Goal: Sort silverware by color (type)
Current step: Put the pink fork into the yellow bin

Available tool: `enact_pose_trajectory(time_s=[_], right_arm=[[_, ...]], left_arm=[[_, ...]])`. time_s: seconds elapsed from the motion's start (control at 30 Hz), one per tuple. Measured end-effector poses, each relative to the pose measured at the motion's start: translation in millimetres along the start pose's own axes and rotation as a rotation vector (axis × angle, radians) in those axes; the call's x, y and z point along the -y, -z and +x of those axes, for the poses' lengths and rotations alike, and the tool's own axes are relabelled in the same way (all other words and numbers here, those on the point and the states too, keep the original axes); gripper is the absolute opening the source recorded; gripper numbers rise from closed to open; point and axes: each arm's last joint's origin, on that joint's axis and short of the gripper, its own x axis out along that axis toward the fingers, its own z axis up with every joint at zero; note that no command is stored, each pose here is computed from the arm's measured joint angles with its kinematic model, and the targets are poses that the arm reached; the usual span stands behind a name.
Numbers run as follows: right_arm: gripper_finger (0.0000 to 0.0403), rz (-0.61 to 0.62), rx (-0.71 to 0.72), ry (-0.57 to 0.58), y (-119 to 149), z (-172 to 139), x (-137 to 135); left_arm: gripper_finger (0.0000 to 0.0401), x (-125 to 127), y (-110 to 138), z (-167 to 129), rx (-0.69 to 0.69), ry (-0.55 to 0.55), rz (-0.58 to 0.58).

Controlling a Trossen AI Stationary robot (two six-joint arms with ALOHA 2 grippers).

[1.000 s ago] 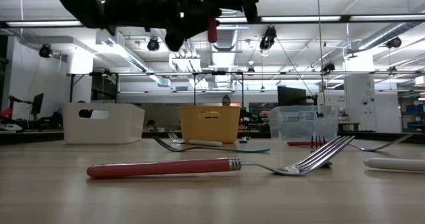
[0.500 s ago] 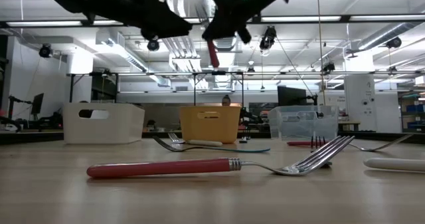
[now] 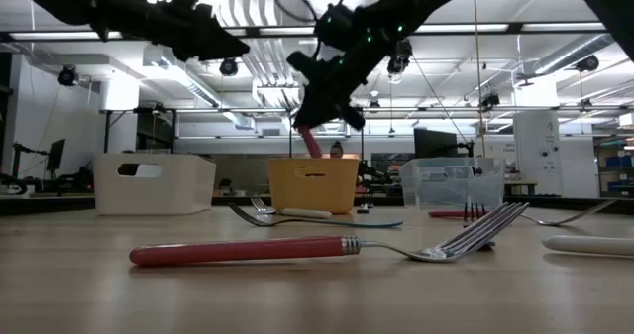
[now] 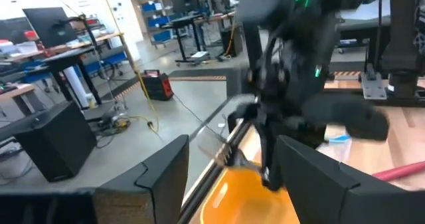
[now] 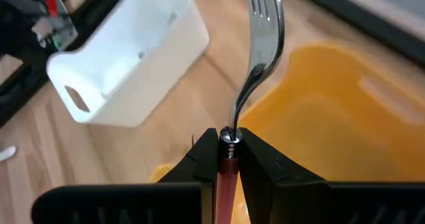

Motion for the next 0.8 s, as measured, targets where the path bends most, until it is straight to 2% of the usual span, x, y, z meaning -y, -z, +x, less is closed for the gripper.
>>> enact_pose_trajectory(time_s=[0.13, 0.33, 0.67, 0.8], right_arm=[[0.0028, 0.074, -0.059, -0.028, 4.7, 10.7, 6.9], [0.0028, 0.134, -0.131, 0.014, 11.4, 11.2, 12.0], [0.0029, 0.144, -0.152, 0.031, 15.3, 17.4, 15.1], [0.0048, 0.154, -0.17, 0.04, 18.9, 24.6, 18.3]], left_arm=[[0.0202, -2.2, 0.1, -7.6, 0.024, -0.016, -0.001], [0.0201, -2.8, -2.4, -10.3, 0.039, -0.019, -0.006], [0.0201, -2.8, -2.8, -10.1, 0.044, -0.02, -0.01], [0.0201, -2.9, -2.9, -10.1, 0.045, -0.02, -0.01]])
